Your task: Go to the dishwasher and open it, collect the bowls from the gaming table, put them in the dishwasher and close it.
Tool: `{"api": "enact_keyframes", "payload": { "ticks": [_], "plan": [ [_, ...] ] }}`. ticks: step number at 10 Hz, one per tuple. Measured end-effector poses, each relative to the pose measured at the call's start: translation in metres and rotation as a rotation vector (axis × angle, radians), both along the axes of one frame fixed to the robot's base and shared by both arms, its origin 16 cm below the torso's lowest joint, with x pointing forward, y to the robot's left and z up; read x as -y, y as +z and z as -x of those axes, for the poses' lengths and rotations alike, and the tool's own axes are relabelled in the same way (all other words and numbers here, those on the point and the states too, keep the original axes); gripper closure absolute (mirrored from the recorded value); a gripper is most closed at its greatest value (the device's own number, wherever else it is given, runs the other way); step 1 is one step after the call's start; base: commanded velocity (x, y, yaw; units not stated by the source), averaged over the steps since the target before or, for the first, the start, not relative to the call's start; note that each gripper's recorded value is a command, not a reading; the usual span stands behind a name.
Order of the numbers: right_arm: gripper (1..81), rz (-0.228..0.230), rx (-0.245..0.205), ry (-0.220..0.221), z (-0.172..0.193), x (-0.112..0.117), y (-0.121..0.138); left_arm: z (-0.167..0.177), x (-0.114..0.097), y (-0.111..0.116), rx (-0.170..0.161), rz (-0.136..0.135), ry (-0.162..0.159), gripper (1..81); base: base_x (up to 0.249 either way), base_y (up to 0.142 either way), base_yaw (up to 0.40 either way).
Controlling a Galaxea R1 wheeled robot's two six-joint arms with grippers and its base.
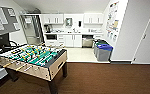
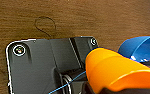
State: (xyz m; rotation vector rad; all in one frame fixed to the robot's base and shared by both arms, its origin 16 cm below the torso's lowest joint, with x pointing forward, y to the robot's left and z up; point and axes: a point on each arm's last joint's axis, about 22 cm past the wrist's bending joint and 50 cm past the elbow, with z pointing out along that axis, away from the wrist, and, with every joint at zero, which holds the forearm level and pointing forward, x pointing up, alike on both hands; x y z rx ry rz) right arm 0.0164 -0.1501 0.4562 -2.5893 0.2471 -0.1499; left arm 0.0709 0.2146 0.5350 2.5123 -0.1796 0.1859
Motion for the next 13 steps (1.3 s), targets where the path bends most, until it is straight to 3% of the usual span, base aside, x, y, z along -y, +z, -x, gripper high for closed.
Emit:
{"api": "enact_keyframes", "payload": {
  "ticks": [7,11,13],
  "plan": [
    [81.1,0.000,0.000,0.000,0.000,0.000,0.000,0.002,0.000,0.000,-0.002,0.000,0.000,81.1,0.136,0.000,0.000],
    [81.1,0.000,0.001,0.000,0.000,0.000,0.000,-0.004,-0.029,0.012,0.024,-0.005,0.018,81.1,0.137,0.000,0.000],
    [81.1,0.010,0.000,0.001,0.000,0.010,-0.001,-0.005,-0.028,0.016,0.029,0.005,0.021,81.1,0.137,0.000,0.000]
  ]
}}
